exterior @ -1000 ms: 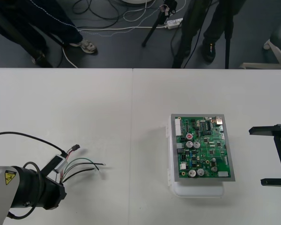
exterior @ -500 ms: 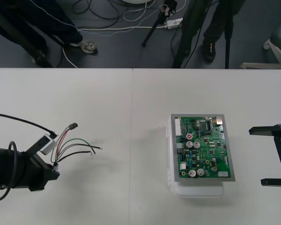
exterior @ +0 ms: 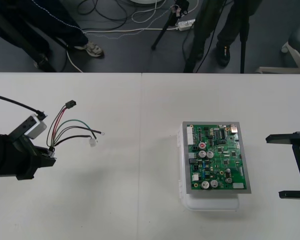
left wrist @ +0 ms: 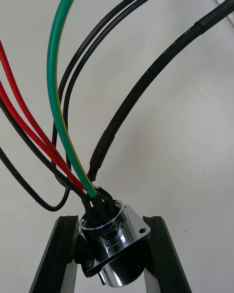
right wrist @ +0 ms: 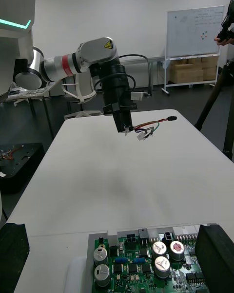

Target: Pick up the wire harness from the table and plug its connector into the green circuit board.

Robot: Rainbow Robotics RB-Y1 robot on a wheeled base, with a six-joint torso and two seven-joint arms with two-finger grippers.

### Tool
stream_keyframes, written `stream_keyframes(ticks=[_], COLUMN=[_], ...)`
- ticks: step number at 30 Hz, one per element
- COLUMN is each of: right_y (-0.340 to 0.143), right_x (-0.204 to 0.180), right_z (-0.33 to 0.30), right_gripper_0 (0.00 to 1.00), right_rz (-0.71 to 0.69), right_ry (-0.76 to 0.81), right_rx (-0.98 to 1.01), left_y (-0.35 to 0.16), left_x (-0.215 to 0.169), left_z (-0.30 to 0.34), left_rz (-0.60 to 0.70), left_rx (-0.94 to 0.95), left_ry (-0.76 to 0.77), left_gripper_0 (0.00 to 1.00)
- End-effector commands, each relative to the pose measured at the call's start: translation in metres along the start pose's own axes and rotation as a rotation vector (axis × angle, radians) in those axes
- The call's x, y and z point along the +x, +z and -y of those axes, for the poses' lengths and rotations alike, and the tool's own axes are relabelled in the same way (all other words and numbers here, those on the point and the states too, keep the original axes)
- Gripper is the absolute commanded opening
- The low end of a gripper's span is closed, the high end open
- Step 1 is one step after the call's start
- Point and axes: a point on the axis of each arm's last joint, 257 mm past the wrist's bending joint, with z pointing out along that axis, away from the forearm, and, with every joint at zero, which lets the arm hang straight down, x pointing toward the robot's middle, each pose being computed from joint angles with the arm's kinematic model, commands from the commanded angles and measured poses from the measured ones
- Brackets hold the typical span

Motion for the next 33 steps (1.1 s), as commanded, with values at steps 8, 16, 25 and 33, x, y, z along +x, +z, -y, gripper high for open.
stream_keyframes(ticks=[8, 16, 25, 33], right_y=[0.001, 0.001, 0.001, 0.001], right_x=[-0.010, -0.011, -0.012, -0.012], right_z=[-0.010, -0.009, -0.009, -0.009], right_gripper_0=[1.00, 1.00, 1.00, 1.00], right_rz=[0.004, 0.008, 0.010, 0.010], right_ry=[-0.043, -0.043, -0.042, -0.039], right_rx=[-0.040, -0.040, -0.039, -0.039], left_y=[-0.040, -0.035, -0.037, -0.032], left_x=[-0.059, -0.103, -0.156, -0.193], left_z=[-0.008, 0.015, 0.046, 0.074], left_rz=[0.014, 0.090, 0.231, 0.332], left_rx=[-0.030, 0.025, 0.081, 0.116], left_ry=[0.394, 0.508, 0.590, 0.661], left_gripper_0=[0.00, 0.00, 0.00, 0.00])
